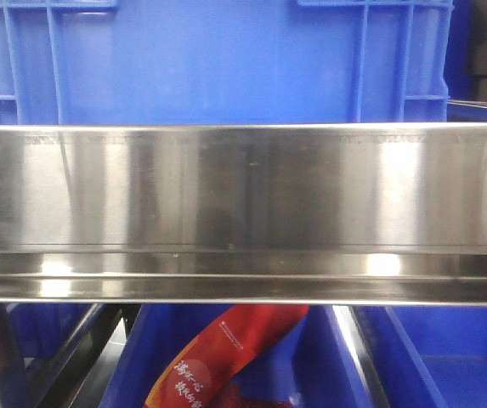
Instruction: Grab block from conveyor and place in blue bin
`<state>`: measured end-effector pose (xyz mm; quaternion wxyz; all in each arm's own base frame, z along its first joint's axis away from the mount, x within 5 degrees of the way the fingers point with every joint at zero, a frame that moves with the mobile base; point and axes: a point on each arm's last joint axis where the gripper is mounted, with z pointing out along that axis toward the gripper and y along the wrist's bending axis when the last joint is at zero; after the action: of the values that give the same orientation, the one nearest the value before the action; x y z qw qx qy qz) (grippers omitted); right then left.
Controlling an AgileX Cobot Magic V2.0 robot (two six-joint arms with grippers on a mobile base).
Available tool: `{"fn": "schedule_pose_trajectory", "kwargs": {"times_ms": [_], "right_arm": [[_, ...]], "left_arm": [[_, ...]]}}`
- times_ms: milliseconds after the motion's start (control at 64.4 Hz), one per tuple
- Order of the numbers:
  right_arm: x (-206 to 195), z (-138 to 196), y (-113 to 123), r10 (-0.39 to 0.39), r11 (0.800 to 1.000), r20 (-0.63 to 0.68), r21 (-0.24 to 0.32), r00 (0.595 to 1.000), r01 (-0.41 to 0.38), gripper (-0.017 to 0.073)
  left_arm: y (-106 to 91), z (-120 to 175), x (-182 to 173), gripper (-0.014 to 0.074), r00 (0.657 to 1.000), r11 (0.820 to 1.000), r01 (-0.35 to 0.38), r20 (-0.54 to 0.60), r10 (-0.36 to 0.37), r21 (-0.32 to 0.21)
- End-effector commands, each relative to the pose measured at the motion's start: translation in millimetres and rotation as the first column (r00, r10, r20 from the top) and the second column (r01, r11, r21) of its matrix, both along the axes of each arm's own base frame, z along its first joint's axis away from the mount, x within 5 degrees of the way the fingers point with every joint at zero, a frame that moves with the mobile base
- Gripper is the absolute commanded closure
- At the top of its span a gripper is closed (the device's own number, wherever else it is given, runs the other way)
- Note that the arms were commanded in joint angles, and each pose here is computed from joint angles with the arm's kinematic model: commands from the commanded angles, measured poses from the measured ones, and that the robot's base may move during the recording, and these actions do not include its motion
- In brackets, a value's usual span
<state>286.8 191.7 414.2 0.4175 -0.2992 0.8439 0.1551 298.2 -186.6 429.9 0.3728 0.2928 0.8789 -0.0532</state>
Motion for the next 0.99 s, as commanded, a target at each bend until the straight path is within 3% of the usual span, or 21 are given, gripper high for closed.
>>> {"fn": "schedule_pose_trajectory", "kwargs": {"times_ms": [0, 109, 249, 342, 404, 513, 590, 792, 979], "right_arm": [[0.7, 5.5, -2.7, -0.006, 1.000, 0.024, 0.006, 1.000, 0.006, 0.0048], [-1.2, 8.1, -3.7, -0.006, 1.000, 0.029, 0.011, 1.000, 0.005, -0.0001], [-9.3, 19.2, -8.8, -0.007, 1.000, 0.060, 0.031, 0.998, 0.005, 0.0104], [-21.2, 33.9, -16.2, -0.009, 0.998, 0.100, 0.055, 0.995, 0.004, 0.0286], [-31.8, 45.5, -22.4, -0.011, 0.997, 0.129, 0.078, 0.992, 0.001, 0.0430], [-55.8, 63.7, -37.3, -0.017, 0.994, 0.183, 0.113, 0.983, -0.004, 0.0732], [-74.0, 69.8, -49.0, -0.030, 0.989, 0.233, 0.147, 0.972, -0.005, 0.0715], [-120.4, 57.8, -79.7, -0.075, 0.974, 0.338, 0.226, 0.938, -0.004, 0.0715], [-160.5, 21.5, -106.5, -0.106, 0.965, 0.393, 0.264, 0.913, -0.002, 0.0715]], "left_arm": [[0.7, 4.6, -1.8, -0.0002, 1.000, 1.000, -0.003, 0.011, 0.004, -0.013], [2.0, 6.9, -3.7, 0.0072, 1.000, 1.000, -0.004, 0.015, 0.004, -0.016], [7.2, 17.1, -11.7, 0.0102, 0.999, 0.999, -0.003, 0.040, 0.004, -0.032], [14.0, 28.8, -22.2, 0.0139, 0.998, 0.999, -0.003, 0.063, 0.006, -0.051], [20.2, 36.6, -31.4, 0.0213, 0.998, 0.998, -0.006, 0.068, 0.010, -0.058], [33.0, 48.0, -50.7, 0.0519, 0.997, 0.996, -0.024, 0.072, 0.030, -0.084], [42.9, 47.5, -66.1, 0.0707, 0.995, 0.993, -0.034, 0.088, 0.045, -0.117], [74.8, 38.2, -116.3, 0.0704, 0.975, 0.973, -0.010, 0.216, 0.061, -0.229], [109.7, 12.4, -171.9, 0.0704, 0.923, 0.943, 0.057, 0.376, 0.075, -0.327]]}}
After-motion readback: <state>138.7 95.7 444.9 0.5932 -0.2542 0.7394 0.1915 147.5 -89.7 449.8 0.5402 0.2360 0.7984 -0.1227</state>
